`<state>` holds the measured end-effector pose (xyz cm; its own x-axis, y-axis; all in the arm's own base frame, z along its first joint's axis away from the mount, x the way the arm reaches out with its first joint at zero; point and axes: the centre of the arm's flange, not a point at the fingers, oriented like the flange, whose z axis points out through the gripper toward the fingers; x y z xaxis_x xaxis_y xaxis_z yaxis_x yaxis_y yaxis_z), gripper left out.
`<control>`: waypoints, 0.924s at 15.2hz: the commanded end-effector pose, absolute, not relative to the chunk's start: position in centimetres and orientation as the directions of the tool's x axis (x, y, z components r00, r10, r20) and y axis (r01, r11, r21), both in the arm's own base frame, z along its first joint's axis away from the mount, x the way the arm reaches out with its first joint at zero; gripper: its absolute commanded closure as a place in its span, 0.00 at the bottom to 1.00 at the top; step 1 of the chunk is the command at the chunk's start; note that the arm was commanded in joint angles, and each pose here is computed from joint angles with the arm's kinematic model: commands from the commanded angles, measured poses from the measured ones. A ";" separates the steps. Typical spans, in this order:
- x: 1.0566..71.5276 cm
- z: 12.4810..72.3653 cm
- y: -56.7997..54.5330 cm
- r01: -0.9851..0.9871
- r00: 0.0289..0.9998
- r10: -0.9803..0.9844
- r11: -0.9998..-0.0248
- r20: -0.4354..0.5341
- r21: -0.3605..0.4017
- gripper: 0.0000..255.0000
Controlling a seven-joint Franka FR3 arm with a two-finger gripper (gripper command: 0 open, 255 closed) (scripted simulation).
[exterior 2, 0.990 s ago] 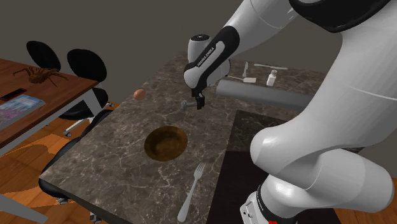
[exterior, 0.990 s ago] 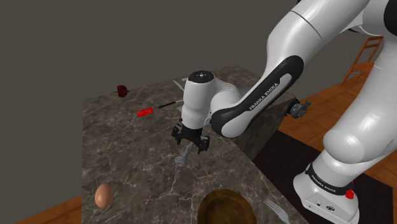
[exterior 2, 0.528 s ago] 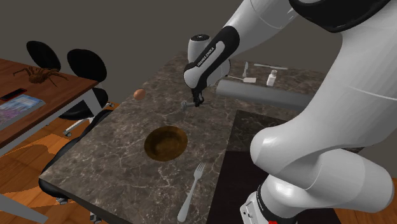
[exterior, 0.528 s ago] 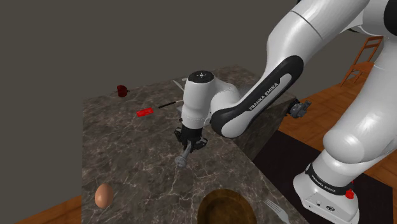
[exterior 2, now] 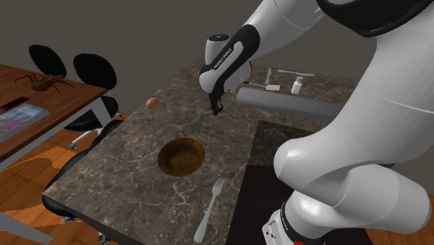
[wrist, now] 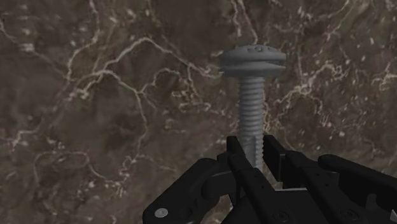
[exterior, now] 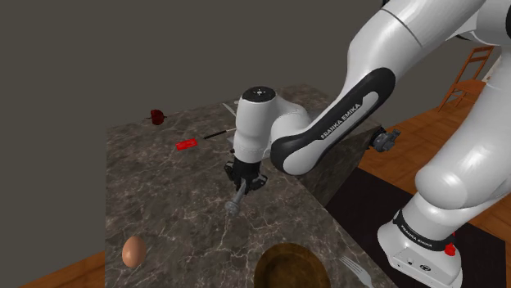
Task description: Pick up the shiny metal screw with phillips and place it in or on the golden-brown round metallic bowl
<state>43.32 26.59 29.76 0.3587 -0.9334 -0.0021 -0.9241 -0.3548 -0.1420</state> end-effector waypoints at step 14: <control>43.3 37.7 26.6 -0.924 0.359 -0.933 -0.355 -0.003 -0.142 1.00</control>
<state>43.16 26.58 37.14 0.3587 -0.9334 -0.0013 -0.9240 -0.3549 -0.1420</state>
